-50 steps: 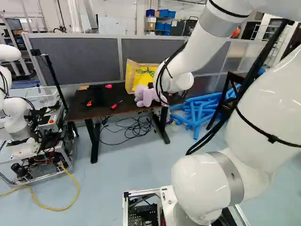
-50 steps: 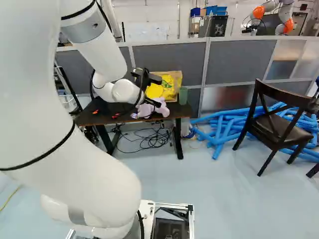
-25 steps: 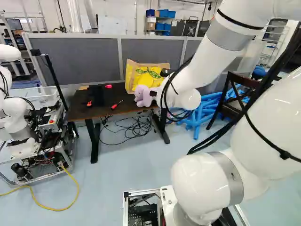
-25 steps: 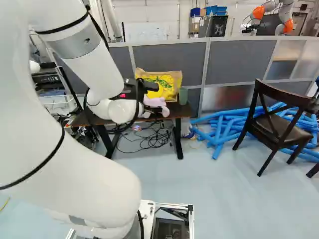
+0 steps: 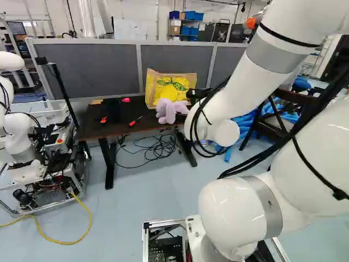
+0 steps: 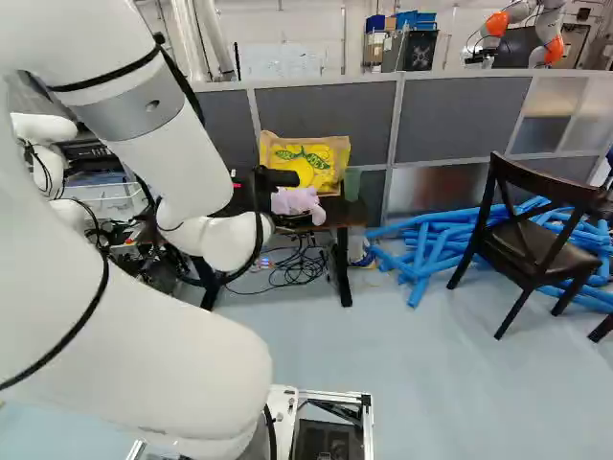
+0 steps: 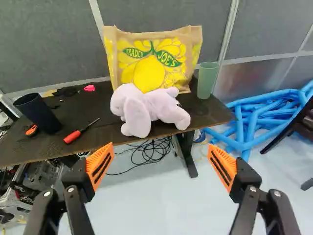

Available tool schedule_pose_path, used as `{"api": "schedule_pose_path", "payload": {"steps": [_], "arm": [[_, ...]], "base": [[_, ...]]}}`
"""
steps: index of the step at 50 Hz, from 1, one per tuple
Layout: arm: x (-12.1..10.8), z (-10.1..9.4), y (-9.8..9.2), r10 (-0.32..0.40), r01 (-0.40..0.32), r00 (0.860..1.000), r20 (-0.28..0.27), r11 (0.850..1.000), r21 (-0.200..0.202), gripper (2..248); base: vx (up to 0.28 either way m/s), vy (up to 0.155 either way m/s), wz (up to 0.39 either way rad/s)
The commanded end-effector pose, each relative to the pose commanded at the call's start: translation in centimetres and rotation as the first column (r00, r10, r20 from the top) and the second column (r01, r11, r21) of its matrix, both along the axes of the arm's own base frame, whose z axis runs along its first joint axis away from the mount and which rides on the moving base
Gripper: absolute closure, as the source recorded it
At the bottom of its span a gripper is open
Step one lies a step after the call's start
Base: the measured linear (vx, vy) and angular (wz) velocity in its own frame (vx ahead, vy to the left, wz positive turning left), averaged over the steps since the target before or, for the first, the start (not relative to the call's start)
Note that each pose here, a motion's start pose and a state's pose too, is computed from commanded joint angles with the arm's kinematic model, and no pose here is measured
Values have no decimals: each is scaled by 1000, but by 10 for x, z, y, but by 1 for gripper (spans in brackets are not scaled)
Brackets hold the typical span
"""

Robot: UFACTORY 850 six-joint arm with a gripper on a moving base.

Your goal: Pick up the bag on the ground and place it on the table

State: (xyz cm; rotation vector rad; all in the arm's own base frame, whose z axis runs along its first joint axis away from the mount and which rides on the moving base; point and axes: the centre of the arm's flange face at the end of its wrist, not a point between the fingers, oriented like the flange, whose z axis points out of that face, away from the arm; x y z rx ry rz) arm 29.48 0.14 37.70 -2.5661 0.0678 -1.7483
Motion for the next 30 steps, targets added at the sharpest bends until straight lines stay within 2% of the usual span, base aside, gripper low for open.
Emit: {"api": "schedule_pose_path", "payload": {"steps": [17,30], "arm": [[-17,-8,-1,11,-10,999,30,999,-38,3],[-23,-11,-1,15,-13,999,41,999,-52,3]], "base": [[0,0,0],[0,0,0]]}}
